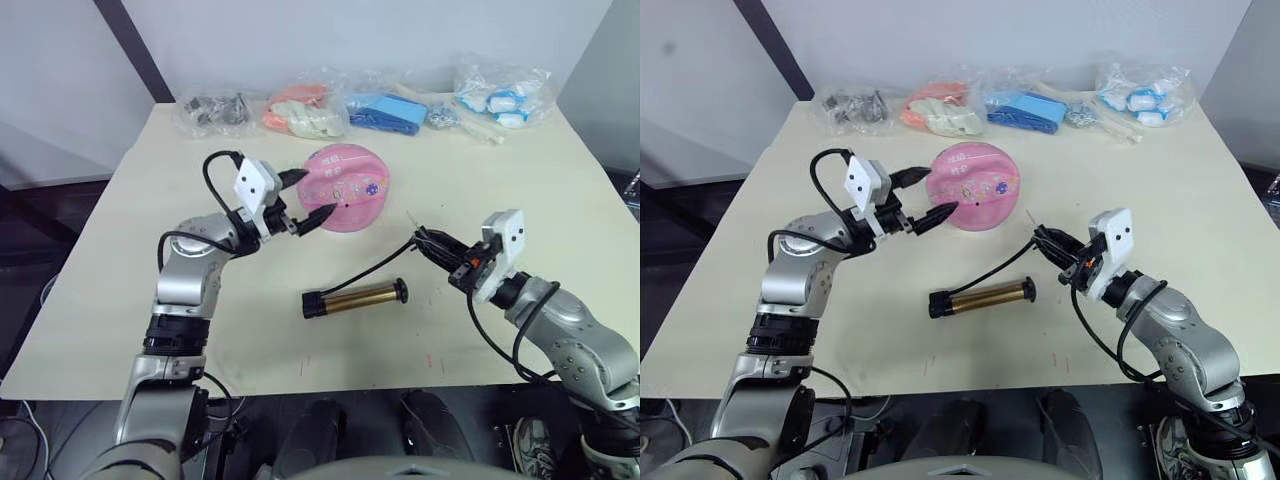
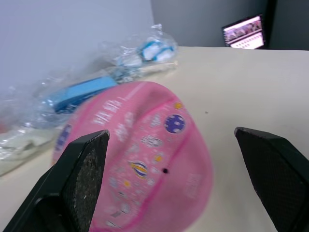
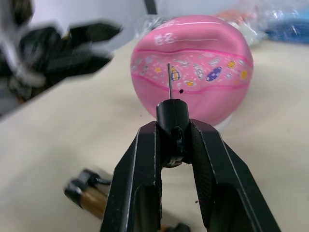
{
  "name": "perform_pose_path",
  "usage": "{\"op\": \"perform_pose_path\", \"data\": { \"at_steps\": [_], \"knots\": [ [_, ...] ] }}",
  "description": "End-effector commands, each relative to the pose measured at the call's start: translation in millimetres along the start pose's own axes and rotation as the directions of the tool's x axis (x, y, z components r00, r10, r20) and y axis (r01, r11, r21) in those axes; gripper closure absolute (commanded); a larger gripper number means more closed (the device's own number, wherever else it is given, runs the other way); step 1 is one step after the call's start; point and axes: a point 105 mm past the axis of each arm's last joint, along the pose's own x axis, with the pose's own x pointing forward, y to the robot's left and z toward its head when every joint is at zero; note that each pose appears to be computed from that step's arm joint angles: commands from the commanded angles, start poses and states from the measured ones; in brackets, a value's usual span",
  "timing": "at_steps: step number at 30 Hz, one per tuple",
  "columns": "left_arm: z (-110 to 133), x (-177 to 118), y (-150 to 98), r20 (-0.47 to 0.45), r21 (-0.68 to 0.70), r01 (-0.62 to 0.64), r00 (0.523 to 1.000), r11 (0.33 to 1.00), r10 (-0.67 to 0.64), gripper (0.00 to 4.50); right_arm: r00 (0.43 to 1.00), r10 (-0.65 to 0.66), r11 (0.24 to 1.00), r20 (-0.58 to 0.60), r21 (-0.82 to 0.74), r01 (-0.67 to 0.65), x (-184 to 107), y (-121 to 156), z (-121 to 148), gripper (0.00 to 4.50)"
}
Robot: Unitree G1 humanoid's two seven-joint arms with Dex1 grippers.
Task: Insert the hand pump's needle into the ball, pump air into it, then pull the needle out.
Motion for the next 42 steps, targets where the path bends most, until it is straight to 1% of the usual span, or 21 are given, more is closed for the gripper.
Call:
{"op": "perform_pose_path", "data": {
  "at_steps": [1,4,6,10,15,19,23,30,34,36,37,38,39,42],
  "knots": [
    [10.7,0.4,17.7,-0.003,0.02,-0.071,0.998,0.997,0.071,0.06,0.998,0.042,0.993,0.035,-0.114,-0.038,1.2,4.9,9.9,4.15],
    [10.5,7.9,23.9,-0.07,0.053,-0.086,0.994,0.995,0.09,0.06,0.998,0.069,0.976,0.001,-0.209,-0.067,0.0,6.7,4.7,4.15],
    [11.1,11.4,25.9,-0.096,0.046,-0.091,0.991,0.995,0.095,0.06,0.997,0.072,0.97,-0.002,-0.233,-0.071,-0.3,6.4,4.2,4.15],
    [5.6,17.2,33.6,-0.191,0.08,-0.099,0.975,0.992,0.112,0.06,0.998,0.066,0.969,0.01,-0.238,-0.062,0.2,3.5,4.4,4.15],
    [2.4,25.1,42.9,-0.229,0.093,-0.094,0.967,0.991,0.113,0.06,0.998,0.068,0.969,0.016,-0.24,-0.062,1.0,3.4,3.9,4.15],
    [-6.8,35.9,46.4,-0.283,0.102,-0.053,0.956,0.993,0.08,0.06,0.997,0.07,0.968,0.018,-0.245,-0.063,1.8,2.9,4.6,4.15],
    [-11.7,43.3,47.1,-0.302,0.091,-0.026,0.952,0.996,0.052,0.06,0.997,0.073,0.967,0.02,-0.248,-0.065,2.8,3.9,5.4,4.15],
    [-13.9,50.6,47.6,-0.287,0.048,-0.028,0.957,0.998,0.041,0.06,0.997,0.069,0.965,0.025,-0.254,-0.06,3.3,4.2,6.7,4.15],
    [-17.6,50.2,47.2,-0.288,0.034,-0.033,0.957,0.999,0.041,1.03,0.998,0.063,0.971,0.017,-0.231,-0.057,6.4,5.1,5.5,4.15],
    [-19.4,49.7,46.4,-0.289,0.033,-0.032,0.957,0.999,0.04,1.97,0.998,0.065,0.976,0.011,-0.207,-0.061,9.0,6.9,5.2,4.15],
    [-20.3,49.5,46.0,-0.29,0.032,-0.032,0.956,0.999,0.04,2.53,0.998,0.059,0.979,0.004,-0.194,-0.057,10.5,7.0,4.6,4.15],
    [-21.1,49.1,45.9,-0.29,0.032,-0.033,0.956,0.999,0.041,2.75,0.999,0.054,0.983,-0.004,-0.178,-0.054,12.2,7.4,3.7,4.15],
    [-22.3,48.5,45.7,-0.292,0.031,-0.035,0.956,0.999,0.042,3.29,0.999,0.049,0.988,-0.019,-0.145,-0.051,14.8,8.1,2.2,4.15],
    [-24.2,46.6,46.3,-0.293,0.022,-0.044,0.955,0.999,0.049,4.26,0.998,0.021,0.997,-0.055,-0.072,-0.025,23.1,7.5,1.6,4.15]
  ]
}}
